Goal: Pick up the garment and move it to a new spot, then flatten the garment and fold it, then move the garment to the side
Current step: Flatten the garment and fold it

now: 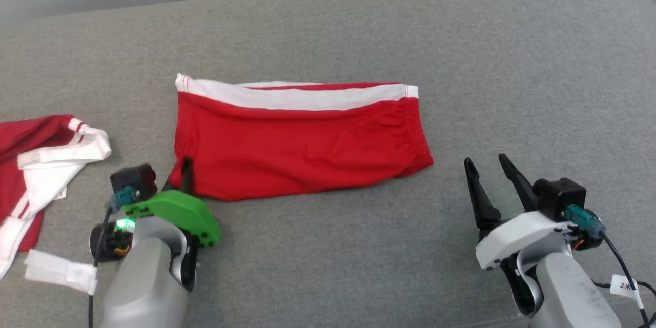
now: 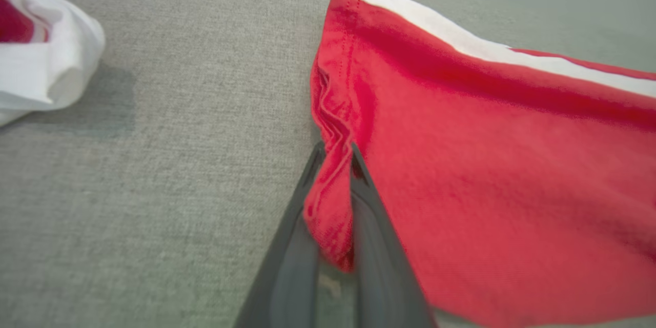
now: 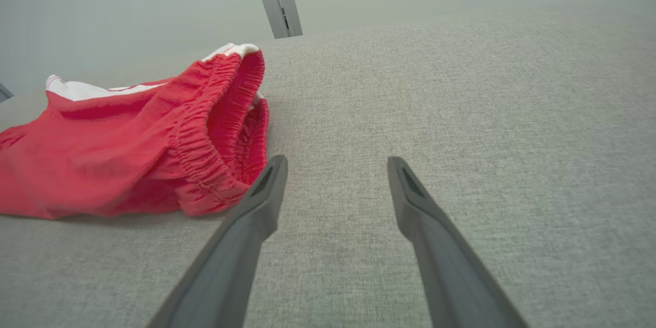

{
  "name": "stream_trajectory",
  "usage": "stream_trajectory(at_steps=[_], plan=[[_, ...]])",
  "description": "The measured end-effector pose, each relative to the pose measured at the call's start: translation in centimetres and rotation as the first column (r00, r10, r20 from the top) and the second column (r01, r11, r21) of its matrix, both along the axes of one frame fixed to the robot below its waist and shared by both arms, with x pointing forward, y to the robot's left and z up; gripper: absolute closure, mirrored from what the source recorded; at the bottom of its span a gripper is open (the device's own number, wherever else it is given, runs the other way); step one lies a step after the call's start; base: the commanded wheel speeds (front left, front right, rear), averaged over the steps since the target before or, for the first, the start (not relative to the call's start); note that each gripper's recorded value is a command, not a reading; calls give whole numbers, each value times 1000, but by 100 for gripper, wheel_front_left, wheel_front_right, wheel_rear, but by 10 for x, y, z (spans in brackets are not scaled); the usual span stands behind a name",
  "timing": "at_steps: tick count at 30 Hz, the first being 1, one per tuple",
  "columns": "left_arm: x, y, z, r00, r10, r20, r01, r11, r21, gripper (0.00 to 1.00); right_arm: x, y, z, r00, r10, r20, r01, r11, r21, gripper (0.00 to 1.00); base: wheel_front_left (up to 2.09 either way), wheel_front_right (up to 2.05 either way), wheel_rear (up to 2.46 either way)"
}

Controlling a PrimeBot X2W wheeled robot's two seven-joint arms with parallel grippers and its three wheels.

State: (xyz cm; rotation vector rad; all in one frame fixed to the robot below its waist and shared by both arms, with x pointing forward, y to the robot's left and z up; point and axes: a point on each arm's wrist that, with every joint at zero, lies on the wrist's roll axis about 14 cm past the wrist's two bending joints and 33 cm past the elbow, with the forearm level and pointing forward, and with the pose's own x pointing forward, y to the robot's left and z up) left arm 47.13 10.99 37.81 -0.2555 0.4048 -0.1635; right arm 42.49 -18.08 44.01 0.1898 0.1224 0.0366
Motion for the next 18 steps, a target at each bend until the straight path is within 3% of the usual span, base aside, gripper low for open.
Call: stream_trajectory(at_steps=[9,10,11,18], plan=[[-55,37,9,992,120,39,-118,992,-41,100,-8,30,4,997,77,8,-77,997,14,0,0,0,0],[-59,37,10,991,124,42,-122,991,-47,71,-7,35,5,996,94,13,-94,995,14,0,0,0,0],[-62,36,11,991,127,46,-124,991,-53,0,-6,42,7,994,112,19,-112,994,16,0,0,0,0],[-63,31,38,981,127,145,-120,991,-56,0,21,85,40,968,221,120,-228,973,47,0,0,0,0]])
